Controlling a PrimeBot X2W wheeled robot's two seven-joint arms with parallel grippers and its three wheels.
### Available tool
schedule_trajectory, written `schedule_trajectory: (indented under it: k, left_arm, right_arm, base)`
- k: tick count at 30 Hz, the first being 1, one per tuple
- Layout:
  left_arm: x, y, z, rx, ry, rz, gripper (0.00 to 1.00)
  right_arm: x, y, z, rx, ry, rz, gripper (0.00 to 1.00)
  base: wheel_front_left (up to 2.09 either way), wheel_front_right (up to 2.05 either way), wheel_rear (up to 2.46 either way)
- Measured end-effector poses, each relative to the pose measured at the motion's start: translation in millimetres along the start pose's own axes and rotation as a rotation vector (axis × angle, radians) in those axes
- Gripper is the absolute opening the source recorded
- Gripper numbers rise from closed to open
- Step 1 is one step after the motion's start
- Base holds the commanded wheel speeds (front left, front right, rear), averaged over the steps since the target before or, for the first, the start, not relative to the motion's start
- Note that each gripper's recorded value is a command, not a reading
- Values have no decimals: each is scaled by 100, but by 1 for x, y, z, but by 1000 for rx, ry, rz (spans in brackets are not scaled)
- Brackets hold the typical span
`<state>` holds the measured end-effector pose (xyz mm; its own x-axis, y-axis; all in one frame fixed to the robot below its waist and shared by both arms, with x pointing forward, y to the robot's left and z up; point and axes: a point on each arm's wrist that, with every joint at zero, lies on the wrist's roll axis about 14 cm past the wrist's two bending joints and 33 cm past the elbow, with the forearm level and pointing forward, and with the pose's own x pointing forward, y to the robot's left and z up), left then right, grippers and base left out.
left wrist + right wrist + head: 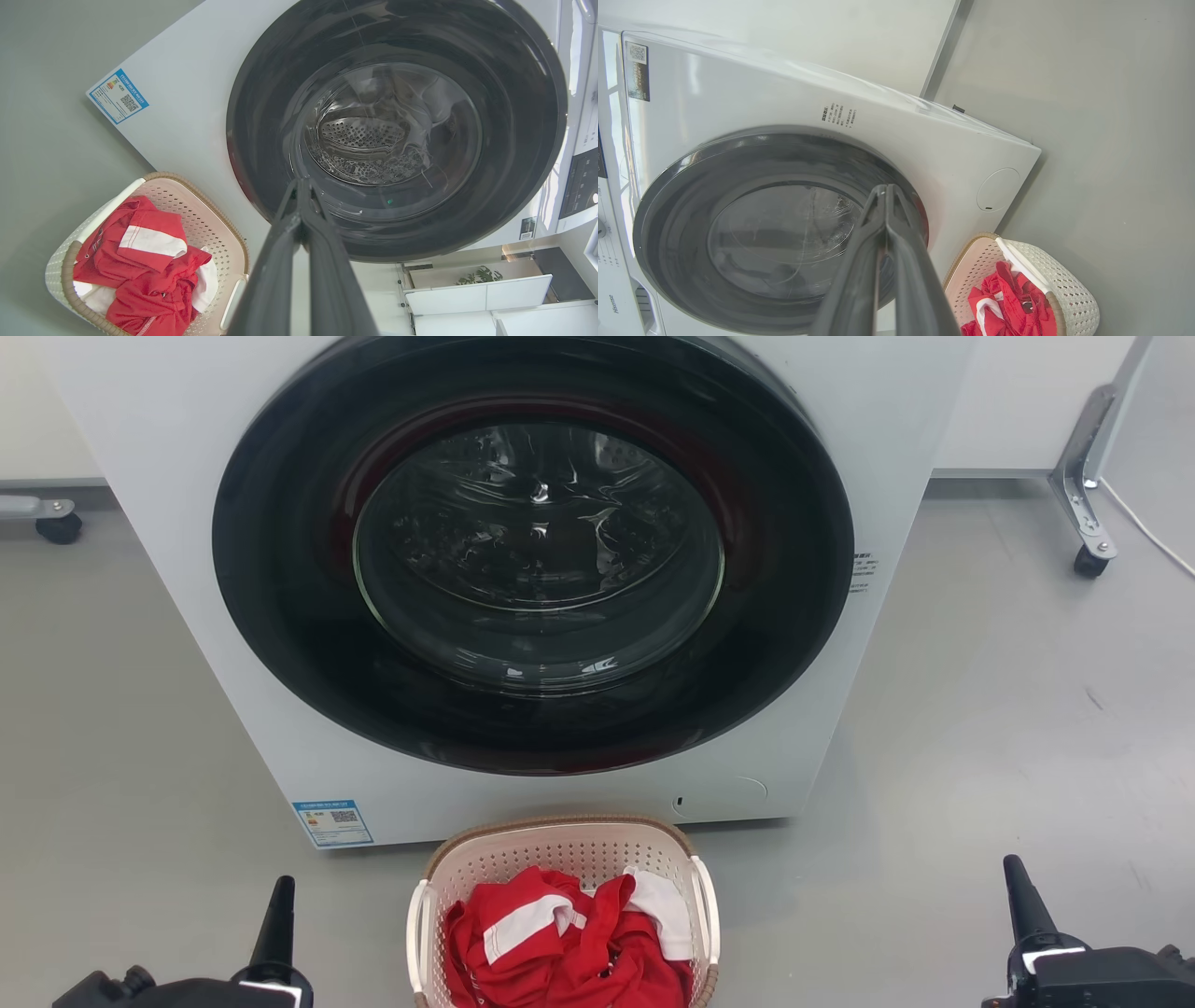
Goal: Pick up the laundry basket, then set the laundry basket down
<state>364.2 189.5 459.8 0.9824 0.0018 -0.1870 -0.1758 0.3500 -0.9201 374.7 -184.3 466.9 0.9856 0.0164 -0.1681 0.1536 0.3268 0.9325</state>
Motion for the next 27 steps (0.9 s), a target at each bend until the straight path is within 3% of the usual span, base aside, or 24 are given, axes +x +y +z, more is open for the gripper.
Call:
schedule_trajectory:
  k: [21, 27]
  left_arm:
    - [9, -16, 8, -333, 5, -86, 0]
    - [11, -20, 9, -358, 5, -102, 0]
  right_arm:
    - [1, 3, 23, 322, -49, 61, 0]
    - [3, 9, 25, 336, -49, 79, 0]
  base:
    - [0, 0, 0]
    - [0, 0, 0]
